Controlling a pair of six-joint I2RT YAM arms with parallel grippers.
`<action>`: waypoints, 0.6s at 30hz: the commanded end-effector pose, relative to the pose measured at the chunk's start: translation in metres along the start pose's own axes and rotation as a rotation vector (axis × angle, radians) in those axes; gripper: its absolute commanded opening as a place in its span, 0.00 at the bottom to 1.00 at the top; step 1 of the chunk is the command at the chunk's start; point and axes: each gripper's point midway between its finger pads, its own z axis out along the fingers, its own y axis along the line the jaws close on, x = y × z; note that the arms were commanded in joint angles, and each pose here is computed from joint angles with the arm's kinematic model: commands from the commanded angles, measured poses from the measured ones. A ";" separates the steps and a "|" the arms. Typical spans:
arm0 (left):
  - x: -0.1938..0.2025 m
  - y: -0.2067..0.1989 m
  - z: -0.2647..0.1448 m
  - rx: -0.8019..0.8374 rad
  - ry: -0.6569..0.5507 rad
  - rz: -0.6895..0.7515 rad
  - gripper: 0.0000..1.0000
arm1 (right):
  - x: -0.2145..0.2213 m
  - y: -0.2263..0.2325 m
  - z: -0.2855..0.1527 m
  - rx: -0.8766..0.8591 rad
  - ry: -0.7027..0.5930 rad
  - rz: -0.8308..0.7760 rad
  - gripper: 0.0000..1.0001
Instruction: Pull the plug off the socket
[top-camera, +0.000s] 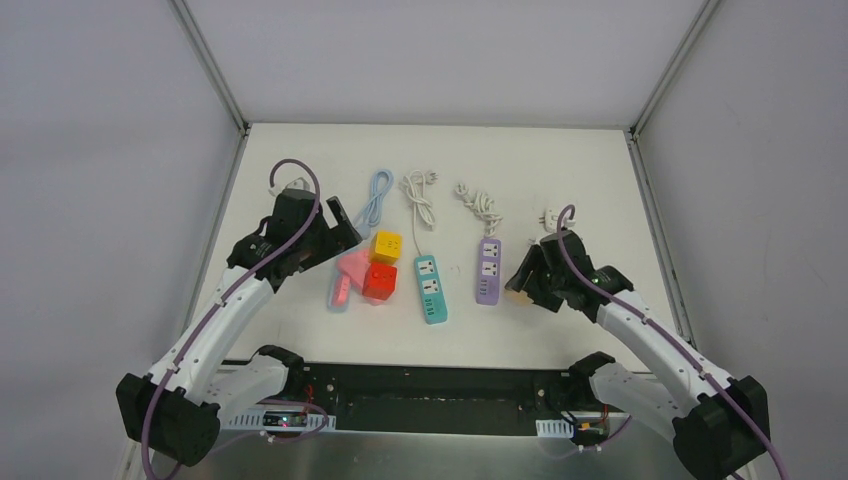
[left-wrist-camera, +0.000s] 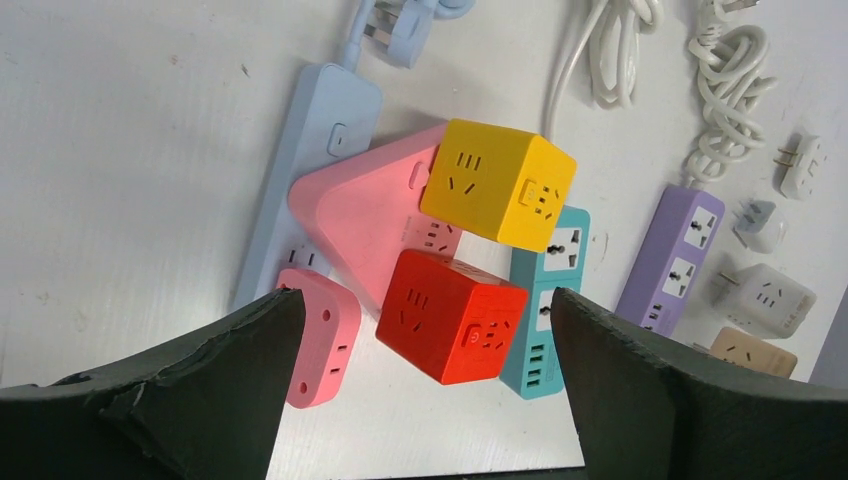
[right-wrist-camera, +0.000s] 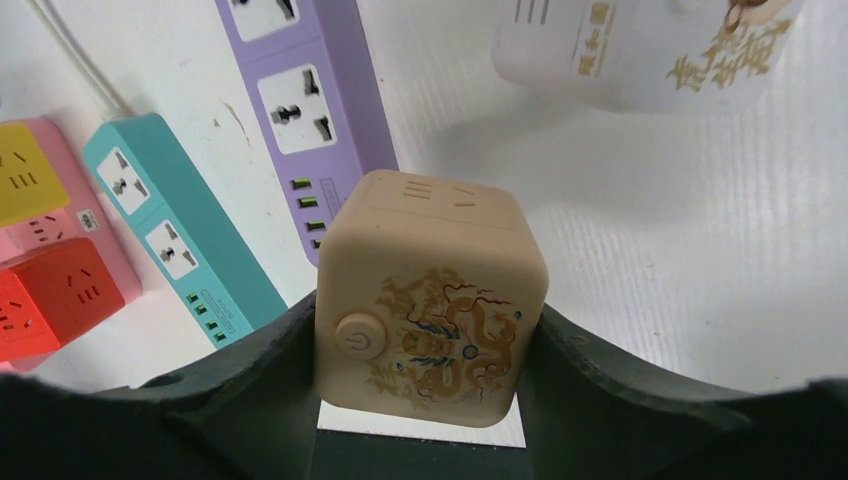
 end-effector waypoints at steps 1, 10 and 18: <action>-0.006 0.010 -0.001 -0.050 -0.017 0.030 0.96 | 0.017 0.012 0.007 -0.098 0.086 0.059 0.42; -0.005 0.010 0.003 -0.055 -0.010 0.027 0.95 | 0.015 -0.016 0.023 0.021 0.048 0.098 0.67; -0.001 0.014 0.011 -0.080 0.011 0.031 0.94 | -0.003 -0.031 0.015 0.114 -0.033 0.078 0.96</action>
